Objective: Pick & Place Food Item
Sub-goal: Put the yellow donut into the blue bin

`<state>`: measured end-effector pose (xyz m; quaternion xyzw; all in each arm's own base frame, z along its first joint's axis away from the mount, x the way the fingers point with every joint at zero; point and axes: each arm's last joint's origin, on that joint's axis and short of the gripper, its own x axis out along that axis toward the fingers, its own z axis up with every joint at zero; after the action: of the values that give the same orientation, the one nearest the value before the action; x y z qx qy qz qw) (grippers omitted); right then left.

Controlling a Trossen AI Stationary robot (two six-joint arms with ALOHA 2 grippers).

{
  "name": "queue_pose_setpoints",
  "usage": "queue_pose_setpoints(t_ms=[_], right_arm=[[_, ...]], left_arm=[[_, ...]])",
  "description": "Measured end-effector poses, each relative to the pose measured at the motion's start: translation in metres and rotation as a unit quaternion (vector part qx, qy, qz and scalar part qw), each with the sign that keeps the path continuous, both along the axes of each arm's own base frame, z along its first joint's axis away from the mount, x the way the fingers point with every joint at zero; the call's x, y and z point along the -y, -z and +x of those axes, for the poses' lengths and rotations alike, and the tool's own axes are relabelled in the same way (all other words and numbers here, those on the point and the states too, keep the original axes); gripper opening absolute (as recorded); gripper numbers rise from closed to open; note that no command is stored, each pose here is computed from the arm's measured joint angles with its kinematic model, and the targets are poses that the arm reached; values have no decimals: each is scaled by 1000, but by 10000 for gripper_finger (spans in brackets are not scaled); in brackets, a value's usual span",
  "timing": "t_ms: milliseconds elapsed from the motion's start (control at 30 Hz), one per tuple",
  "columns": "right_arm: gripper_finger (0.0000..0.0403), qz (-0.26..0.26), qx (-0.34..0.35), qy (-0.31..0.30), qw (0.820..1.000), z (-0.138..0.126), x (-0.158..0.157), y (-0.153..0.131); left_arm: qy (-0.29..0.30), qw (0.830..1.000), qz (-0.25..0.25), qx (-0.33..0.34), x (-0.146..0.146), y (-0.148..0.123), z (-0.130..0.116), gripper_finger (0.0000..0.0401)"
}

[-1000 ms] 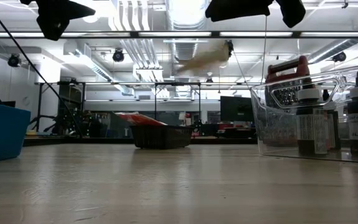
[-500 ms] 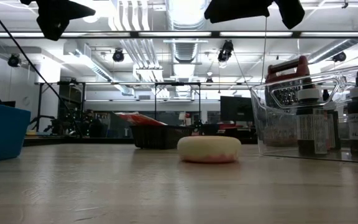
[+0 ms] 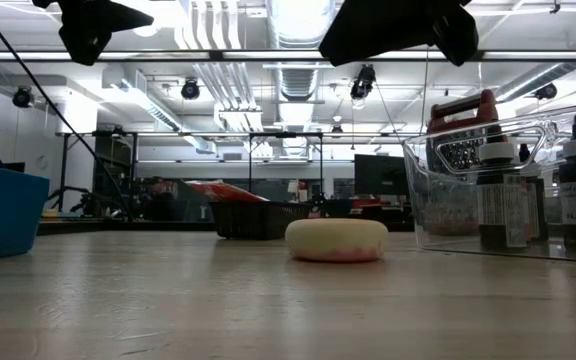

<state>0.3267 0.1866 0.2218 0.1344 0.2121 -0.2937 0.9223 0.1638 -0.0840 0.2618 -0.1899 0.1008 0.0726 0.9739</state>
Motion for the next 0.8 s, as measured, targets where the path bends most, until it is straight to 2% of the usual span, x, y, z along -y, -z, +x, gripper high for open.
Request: queue_pose_setpoints(t_ms=[267,567,800], right_arm=[[85,-2,-2,2,1000,1,2,0],[105,-32,-23,-8,999,1,2,5],[145,-95,-67,-52,992,-2,-2,5]], left_arm=[[0,1000,1,-1,0,0,0,243],[0,1000,1,-1,0,0,0,243],[1,1000,1,-1,0,0,0,243]])
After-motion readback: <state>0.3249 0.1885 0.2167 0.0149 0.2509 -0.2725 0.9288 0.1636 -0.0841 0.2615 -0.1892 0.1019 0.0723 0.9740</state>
